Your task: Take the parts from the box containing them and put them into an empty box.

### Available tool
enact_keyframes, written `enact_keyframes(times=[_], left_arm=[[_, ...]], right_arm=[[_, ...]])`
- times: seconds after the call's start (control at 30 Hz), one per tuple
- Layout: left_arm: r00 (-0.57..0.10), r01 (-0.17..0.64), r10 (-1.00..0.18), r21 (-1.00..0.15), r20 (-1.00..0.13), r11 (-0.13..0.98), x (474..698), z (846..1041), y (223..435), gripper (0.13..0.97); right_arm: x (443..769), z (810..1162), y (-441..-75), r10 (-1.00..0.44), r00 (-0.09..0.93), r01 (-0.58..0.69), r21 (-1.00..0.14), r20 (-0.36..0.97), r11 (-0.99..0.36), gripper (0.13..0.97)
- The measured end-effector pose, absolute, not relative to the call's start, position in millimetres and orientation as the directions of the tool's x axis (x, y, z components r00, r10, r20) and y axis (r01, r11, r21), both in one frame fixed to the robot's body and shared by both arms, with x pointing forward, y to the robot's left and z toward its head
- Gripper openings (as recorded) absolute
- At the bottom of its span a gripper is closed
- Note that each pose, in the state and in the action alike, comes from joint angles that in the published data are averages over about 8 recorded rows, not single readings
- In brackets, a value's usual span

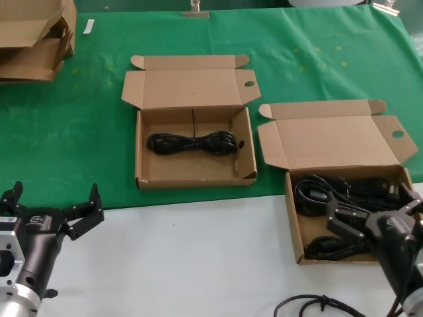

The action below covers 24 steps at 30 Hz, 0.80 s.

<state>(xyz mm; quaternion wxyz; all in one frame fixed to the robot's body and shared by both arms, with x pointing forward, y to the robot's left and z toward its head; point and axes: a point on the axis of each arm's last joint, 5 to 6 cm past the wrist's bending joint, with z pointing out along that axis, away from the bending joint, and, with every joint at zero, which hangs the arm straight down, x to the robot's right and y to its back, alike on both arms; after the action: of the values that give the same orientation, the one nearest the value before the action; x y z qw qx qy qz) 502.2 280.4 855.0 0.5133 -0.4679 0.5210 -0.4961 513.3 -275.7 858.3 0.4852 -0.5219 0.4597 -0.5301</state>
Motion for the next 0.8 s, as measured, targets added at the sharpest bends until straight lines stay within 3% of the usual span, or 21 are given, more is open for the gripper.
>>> enact_keyframes(times=[0.8], left_arm=[[-0.035,0.022,-0.997,-0.997,-0.071,0.070,502.2,855.0,280.4,0.966]], right_arm=[[513.3,858.3,-275.7,-0.994,0.015,0.035,-0.994,0.107,-0.107,0.966]])
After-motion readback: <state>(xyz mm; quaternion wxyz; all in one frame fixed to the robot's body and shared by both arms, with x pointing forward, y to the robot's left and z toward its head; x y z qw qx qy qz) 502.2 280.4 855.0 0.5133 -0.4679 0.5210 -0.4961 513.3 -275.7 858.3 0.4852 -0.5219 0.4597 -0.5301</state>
